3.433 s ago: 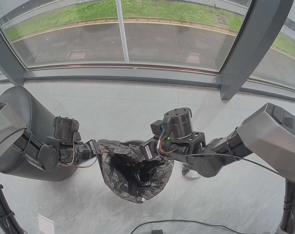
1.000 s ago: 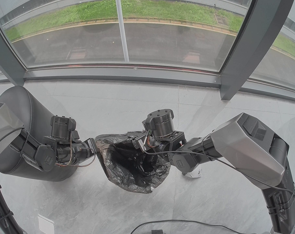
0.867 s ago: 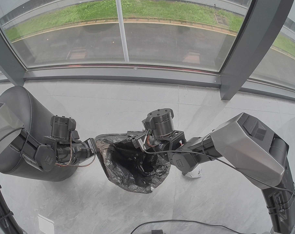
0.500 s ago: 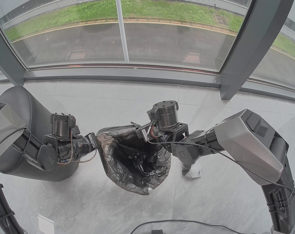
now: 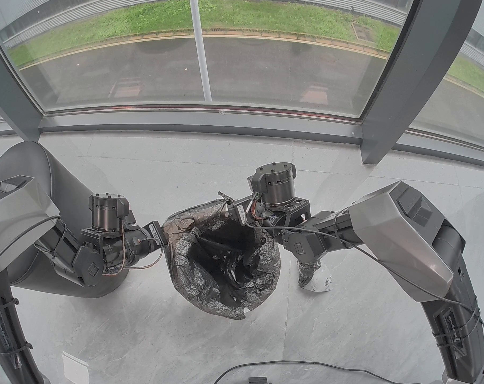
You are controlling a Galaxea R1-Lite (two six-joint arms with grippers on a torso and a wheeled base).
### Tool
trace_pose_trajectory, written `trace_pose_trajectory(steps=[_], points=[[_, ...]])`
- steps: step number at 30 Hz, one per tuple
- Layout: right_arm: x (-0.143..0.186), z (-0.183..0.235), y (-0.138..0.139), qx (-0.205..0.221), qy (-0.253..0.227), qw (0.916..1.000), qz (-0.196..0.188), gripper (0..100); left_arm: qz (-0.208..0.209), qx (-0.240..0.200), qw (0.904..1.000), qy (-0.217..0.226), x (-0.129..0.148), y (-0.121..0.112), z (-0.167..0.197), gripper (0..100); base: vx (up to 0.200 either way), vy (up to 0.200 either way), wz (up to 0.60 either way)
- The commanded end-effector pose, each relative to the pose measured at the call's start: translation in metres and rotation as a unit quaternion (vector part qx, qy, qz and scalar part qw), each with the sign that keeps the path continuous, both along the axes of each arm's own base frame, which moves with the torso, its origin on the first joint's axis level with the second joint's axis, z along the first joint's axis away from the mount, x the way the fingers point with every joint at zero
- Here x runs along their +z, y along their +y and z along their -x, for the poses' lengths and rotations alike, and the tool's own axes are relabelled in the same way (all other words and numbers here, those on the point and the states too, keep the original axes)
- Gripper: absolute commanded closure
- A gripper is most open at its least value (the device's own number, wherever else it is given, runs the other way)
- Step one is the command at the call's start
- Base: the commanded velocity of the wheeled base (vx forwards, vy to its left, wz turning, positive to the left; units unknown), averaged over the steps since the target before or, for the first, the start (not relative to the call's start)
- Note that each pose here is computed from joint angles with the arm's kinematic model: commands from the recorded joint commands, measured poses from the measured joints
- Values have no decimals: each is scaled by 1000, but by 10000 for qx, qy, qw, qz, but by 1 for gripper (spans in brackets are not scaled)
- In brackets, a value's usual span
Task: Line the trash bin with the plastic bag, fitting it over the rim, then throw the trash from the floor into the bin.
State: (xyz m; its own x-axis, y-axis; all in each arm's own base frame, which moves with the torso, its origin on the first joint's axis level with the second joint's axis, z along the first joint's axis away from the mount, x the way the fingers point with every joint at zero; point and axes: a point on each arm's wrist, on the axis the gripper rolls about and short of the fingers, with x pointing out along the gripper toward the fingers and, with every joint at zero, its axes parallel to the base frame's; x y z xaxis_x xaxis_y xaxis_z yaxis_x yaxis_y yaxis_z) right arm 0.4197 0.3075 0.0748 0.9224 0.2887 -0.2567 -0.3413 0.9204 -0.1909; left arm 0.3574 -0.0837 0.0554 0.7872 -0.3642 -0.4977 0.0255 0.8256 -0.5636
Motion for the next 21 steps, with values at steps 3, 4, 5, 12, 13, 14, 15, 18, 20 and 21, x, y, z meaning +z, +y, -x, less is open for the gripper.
trace_pose_trajectory(steps=[3,4,5,12,13,14,15,18,20,21], points=[[-6,-4,2,-12,-1,10000,-1,0,-24,10,10000,86,-8,1,-1,100,0,0,0],[-6,-4,2,-12,-1,10000,-1,0,-21,2,10000,71,-7,0,-1,100,0,0,0],[-7,-4,2,-14,1,10000,-8,0,-27,-2,10000,69,-7,0,-1,100,0,0,0],[-9,-5,2,-46,56,9999,-109,0,-19,2,10000,64,-7,0,-1,100,0,0,0],[-9,-5,2,-46,56,9999,-109,0,-19,2,10000,64,-7,0,-1,100,0,0,0],[-8,-6,1,-48,41,9999,-132,0,-13,6,10000,67,-7,0,-1,100,0,0,0],[-7,-7,2,-50,19,9999,-157,0,-18,2,10000,56,-6,0,-2,100,0,0,0],[-7,-11,0,-87,-13,9998,-180,0,-14,2,10000,41,-6,0,-2,100,0,0,0],[-7,-13,-1,-102,-25,9998,-189,0,-13,2,10000,34,-6,0,-3,100,0,0,0],[-9,-13,-1,-103,-19,9998,-185,0,-13,2,10000,34,-6,0,-3,100,0,0,0]])
